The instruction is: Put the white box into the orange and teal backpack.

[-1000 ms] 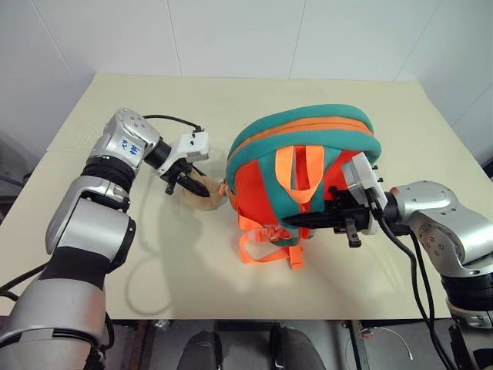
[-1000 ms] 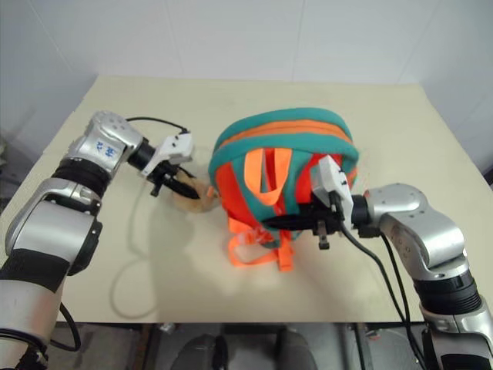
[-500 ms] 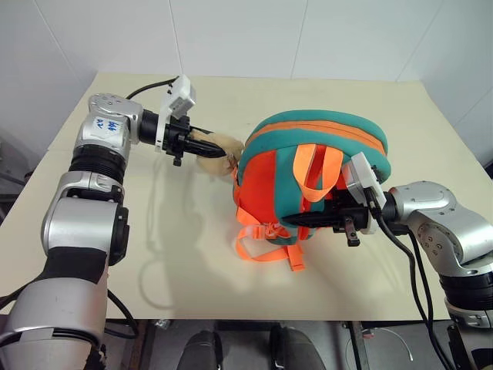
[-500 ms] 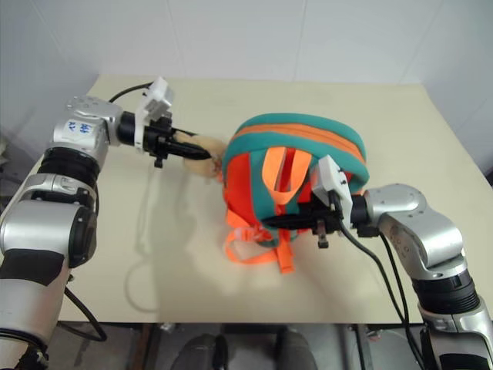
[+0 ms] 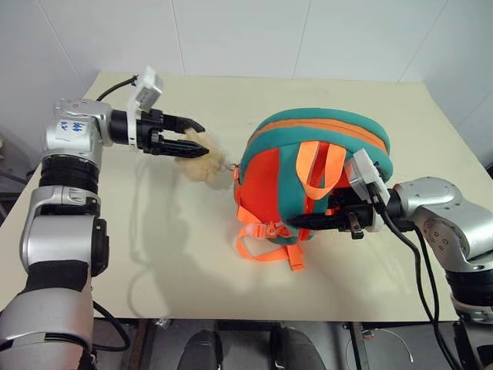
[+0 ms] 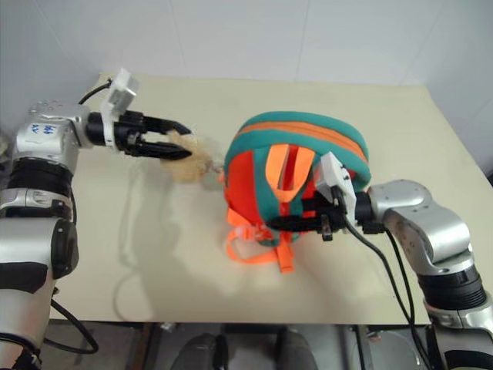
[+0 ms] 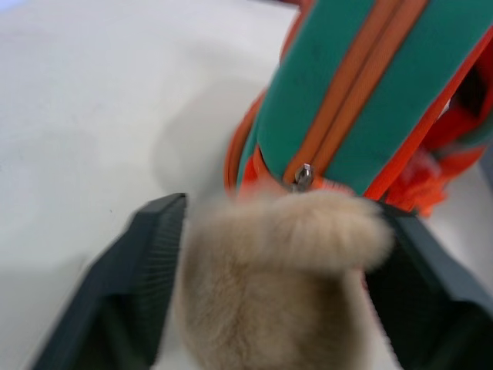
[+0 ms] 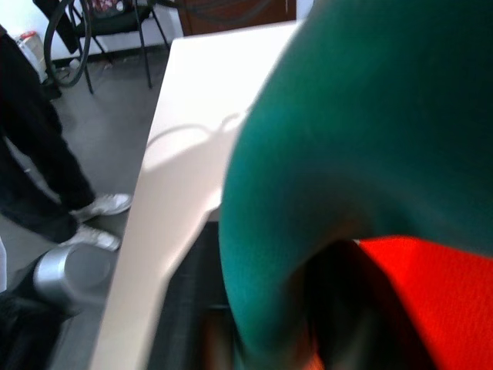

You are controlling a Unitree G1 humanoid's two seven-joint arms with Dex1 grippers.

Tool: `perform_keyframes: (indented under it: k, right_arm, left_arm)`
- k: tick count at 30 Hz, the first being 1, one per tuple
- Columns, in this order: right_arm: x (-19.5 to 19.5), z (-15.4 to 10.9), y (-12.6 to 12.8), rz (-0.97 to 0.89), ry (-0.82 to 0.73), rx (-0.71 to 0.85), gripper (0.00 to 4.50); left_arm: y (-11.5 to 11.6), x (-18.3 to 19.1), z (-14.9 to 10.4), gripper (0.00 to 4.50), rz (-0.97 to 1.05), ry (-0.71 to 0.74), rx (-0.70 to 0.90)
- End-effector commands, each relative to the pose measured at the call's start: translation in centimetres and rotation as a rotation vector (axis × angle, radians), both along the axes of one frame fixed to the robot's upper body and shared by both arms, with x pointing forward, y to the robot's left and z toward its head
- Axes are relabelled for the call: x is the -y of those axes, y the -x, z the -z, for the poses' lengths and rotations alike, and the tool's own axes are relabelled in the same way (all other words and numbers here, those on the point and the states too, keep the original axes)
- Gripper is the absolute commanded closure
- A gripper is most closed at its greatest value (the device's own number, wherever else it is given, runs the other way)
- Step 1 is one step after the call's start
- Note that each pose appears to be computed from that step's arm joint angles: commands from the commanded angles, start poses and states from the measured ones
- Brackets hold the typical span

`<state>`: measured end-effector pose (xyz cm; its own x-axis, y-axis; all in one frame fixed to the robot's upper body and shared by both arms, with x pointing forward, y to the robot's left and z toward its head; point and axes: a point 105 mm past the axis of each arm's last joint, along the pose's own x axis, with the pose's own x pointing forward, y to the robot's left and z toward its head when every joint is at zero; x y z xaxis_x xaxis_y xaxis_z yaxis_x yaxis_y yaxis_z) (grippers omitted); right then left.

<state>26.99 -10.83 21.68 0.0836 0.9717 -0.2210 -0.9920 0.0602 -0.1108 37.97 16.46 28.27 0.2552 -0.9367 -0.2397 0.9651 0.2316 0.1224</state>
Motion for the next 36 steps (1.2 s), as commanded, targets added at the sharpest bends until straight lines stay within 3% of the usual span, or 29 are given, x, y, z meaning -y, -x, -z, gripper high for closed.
perform_keyframes:
  k: [1, 6, 15, 27, 36]
  right_arm:
    - [0.2, -1.3, 0.1, 0.007, -0.007, 0.043, 1.64]
    - [1.1, -1.7, 0.2, 0.049, -0.015, 0.055, 0.02]
    - [5.1, -1.8, 1.3, 0.202, 0.010, 0.050, 0.02]
    - [15.0, -1.9, 2.2, 0.510, 0.150, 0.088, 0.02]
    - [20.0, -4.6, -0.5, 0.706, 0.113, 0.246, 0.02]
  left_arm:
    - [0.9, -0.6, -1.5, 0.00, 0.030, 0.051, 0.040]
    - [1.3, -2.3, -2.1, 0.00, -0.016, 0.085, 0.068]
    - [3.0, -6.4, -1.8, 0.00, -0.114, 0.159, 0.095]
    - [3.8, -9.5, 0.2, 0.00, -0.175, 0.256, 0.105]
    - [3.3, -8.2, -0.1, 0.00, -0.070, 0.307, 0.189]
